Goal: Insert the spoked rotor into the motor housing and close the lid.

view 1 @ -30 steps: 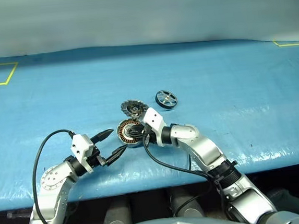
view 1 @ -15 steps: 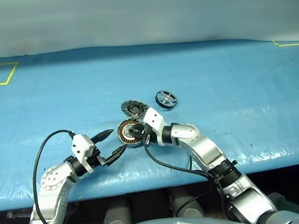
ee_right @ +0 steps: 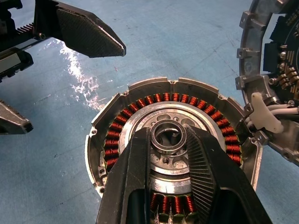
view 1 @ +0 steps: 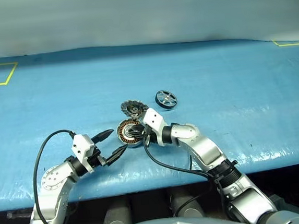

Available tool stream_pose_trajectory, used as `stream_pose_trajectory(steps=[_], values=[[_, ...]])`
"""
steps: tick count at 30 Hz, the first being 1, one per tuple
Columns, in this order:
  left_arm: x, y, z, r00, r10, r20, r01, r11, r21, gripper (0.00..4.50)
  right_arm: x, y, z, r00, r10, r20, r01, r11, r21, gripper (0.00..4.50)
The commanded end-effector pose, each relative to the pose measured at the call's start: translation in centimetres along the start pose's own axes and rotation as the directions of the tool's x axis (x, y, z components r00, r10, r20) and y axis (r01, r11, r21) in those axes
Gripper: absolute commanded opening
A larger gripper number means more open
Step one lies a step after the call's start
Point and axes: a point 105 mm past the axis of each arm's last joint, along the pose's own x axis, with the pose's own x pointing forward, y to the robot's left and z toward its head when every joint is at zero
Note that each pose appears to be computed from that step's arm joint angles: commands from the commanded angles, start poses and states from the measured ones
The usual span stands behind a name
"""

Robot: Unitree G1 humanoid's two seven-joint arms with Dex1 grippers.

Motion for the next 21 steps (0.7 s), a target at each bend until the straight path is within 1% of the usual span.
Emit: stream_pose_trajectory(steps=[1, 9, 21], values=[[0.06, 0.00, 0.56, 1.000, -0.005, 0.013, 0.005, 0.999, 0.033, 4.09, -0.11, 0.13, 1.12, 0.999, -0.004, 0.036, 0.005, 0.999, -0.033, 0.76], [0.02, -0.01, 0.39, 1.000, -0.007, 0.004, 0.007, 0.999, 0.033, 4.09, -0.10, -0.65, 1.06, 0.998, -0.045, 0.036, 0.046, 0.999, -0.025, 0.76], [-0.12, 0.12, 0.30, 1.000, 0.003, -0.004, -0.002, 0.999, 0.042, 4.09, 0.04, -0.15, 1.06, 0.999, -0.017, 0.034, 0.018, 1.000, -0.020, 0.76]])
